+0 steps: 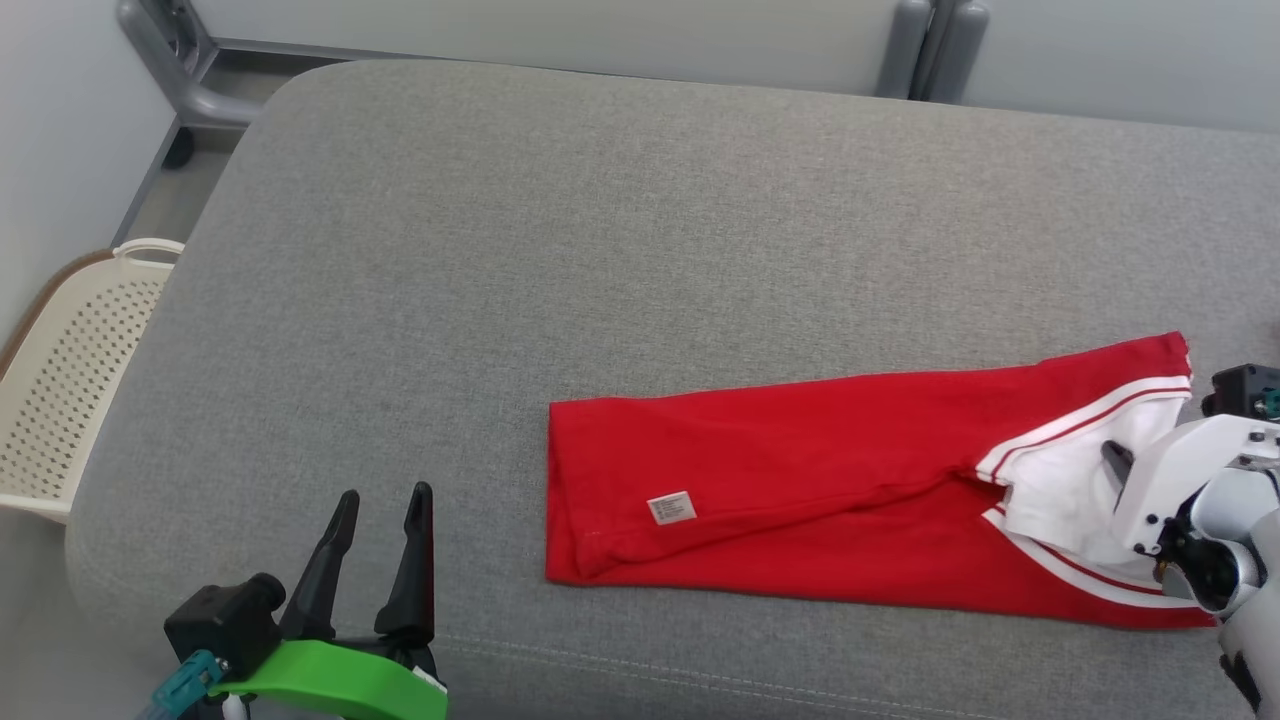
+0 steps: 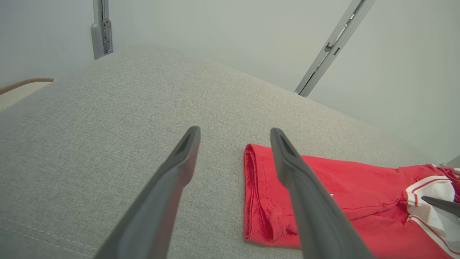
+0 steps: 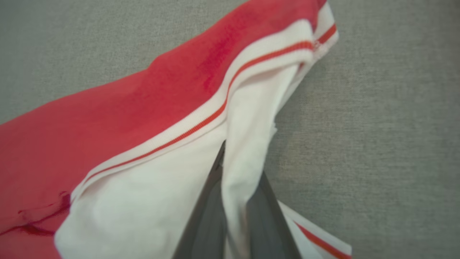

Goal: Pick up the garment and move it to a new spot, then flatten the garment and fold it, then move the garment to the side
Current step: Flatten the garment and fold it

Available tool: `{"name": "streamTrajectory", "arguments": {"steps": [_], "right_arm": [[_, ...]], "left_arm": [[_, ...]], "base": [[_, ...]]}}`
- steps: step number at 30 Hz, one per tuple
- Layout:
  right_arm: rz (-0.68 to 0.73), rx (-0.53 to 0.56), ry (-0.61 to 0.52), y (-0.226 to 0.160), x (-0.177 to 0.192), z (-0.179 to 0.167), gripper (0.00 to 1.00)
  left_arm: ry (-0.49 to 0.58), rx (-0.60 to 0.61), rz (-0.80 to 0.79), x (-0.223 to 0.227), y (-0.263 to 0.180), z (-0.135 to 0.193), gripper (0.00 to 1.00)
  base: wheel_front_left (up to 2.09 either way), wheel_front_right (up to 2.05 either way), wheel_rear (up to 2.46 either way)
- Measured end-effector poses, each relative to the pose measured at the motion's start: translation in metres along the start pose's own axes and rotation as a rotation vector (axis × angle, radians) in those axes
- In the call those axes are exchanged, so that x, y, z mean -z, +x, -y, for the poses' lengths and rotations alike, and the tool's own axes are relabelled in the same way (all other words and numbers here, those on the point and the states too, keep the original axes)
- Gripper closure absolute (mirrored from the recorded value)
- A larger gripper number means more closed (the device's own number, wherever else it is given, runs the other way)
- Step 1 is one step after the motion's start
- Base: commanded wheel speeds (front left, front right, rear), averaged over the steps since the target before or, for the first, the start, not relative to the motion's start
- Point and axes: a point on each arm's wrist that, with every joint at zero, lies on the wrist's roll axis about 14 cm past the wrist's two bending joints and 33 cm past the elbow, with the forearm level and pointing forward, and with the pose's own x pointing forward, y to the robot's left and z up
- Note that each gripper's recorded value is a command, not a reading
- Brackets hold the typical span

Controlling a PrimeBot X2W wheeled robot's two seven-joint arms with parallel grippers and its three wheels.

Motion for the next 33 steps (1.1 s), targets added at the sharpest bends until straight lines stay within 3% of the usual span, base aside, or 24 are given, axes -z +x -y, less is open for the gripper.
{"name": "streamTrajectory", "arguments": {"steps": [8,15,25,33], "right_arm": [[0.096,0.14,0.004,-0.039,-0.035,0.067,1.0],[0.162,0.18,0.006,-0.07,-0.055,0.086,1.0],[0.182,0.06,-0.037,-0.085,-0.059,0.04,1.0],[0.196,-0.132,-0.095,-0.089,-0.064,-0.035,1.0]], "left_arm": [[-0.008,0.07,-0.011,0.004,0.008,0.022,0.0],[-0.011,0.14,-0.021,0.008,0.014,0.044,0.0],[0.002,0.193,-0.014,0.006,0.015,0.06,0.0],[0.002,0.198,-0.003,0.003,0.008,0.061,0.0]], "base": [[0.0,0.0,0.0],[0.0,0.0,0.0],[0.0,0.0,0.0],[0.0,0.0,0.0]]}}
